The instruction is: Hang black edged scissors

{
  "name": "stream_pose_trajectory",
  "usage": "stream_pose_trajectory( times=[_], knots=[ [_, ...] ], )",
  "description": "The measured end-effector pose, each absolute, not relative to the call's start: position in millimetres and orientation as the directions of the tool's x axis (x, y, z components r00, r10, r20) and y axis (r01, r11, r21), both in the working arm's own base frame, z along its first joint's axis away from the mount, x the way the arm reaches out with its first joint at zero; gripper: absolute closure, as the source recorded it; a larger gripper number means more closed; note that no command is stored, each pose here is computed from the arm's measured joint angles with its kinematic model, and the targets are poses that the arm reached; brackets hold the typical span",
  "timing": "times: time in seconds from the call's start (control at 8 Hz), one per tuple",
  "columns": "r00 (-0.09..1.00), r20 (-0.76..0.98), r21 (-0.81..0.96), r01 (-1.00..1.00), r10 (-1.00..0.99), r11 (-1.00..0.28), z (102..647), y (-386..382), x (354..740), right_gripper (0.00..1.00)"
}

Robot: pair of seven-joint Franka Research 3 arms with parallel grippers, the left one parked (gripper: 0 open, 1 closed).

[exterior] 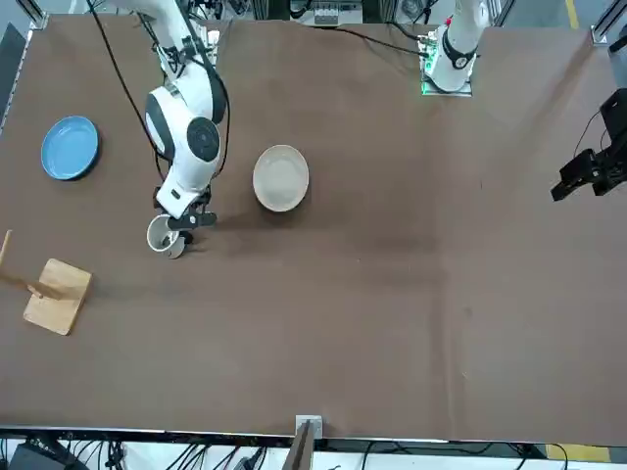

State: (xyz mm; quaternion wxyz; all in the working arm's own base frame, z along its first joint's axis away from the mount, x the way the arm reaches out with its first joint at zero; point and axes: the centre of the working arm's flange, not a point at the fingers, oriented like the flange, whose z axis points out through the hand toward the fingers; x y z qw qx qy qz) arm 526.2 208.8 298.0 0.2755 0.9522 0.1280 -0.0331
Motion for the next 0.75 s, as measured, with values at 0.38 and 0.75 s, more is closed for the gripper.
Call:
stream_pose_trajectory(
  times=[0.38, 0.75],
  knots=[
    [0.969, -0.12, 0.535, 0.246, 0.215, -0.808, 290, 207, 528, 0.16],
    [0.968, -0.125, 0.55, 0.252, 0.22, -0.796, 281, 206, 529, 0.24]
  ],
)
